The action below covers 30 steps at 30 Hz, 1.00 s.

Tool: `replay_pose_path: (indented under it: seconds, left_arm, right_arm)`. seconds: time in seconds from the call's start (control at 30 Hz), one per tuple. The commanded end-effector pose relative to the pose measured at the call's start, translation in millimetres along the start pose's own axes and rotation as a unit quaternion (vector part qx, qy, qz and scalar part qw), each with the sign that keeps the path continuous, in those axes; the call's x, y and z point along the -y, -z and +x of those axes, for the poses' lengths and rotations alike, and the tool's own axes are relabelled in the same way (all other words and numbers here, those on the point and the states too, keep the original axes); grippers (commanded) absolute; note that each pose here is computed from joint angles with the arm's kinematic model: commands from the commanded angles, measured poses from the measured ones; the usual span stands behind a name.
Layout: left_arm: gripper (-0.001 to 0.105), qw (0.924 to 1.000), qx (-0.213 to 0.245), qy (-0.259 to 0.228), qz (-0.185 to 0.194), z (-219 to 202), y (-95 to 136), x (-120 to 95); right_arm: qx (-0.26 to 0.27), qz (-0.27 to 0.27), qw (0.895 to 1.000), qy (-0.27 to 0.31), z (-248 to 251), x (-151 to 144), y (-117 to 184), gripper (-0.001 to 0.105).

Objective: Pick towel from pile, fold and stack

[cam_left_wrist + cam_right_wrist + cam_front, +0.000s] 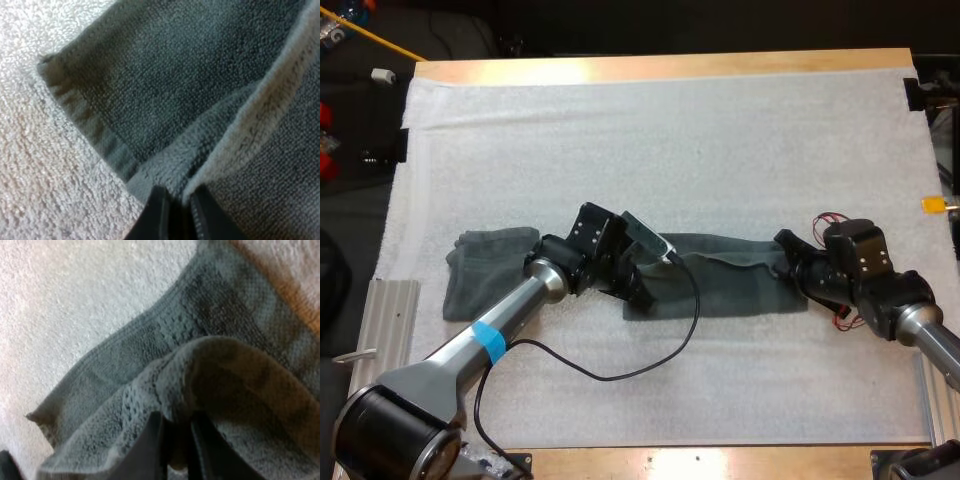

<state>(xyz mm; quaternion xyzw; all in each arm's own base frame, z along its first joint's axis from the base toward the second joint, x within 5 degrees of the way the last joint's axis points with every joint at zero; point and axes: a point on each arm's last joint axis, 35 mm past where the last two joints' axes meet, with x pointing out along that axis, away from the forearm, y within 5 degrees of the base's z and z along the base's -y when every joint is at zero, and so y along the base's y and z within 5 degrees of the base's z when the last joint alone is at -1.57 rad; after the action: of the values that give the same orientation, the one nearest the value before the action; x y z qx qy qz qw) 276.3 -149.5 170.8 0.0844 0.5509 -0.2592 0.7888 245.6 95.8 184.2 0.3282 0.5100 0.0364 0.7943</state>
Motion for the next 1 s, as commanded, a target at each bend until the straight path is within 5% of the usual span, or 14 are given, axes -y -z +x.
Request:
replay_pose_path:
  seconds: [0.0,0.1,0.2,0.3,0.4,0.67,0.97]
  left_arm:
    - [0.0,0.9999,0.012,-0.008,0.002,-2,-3,0]
    - [0.003,0.9999,0.014,-0.008,0.002,-2,-4,0]
    - [0.021,0.9999,0.014,-0.008,-0.002,-2,-4,0]
    - [0.046,0.9999,0.014,-0.008,-0.003,-2,-4,0]
    - [0.052,0.9998,0.021,0.001,0.003,-6,-6,1]
    - [0.045,0.9948,0.099,0.001,0.023,-64,-17,11]
    - [0.058,0.9881,0.153,0.009,0.008,-151,13,25]
  right_arm:
    - [0.009,-0.002,1.0,0.0,-1,-1,-3,0.0]
    - [0.012,-0.003,1.0,-0.002,-1,-2,-3,0.0]
    - [0.014,-0.004,1.0,-0.005,-1,-2,-4,0.012]
    - [0.026,-0.007,0.999,-0.018,-1,-5,-6,0.044]
    - [0.055,-0.025,0.997,-0.05,-2,-13,-13,0.072]
    - [0.068,-0.161,0.976,-0.128,-21,-29,-16,0.072]
    - [0.055,-0.251,0.963,-0.08,-69,-21,3,0.072]
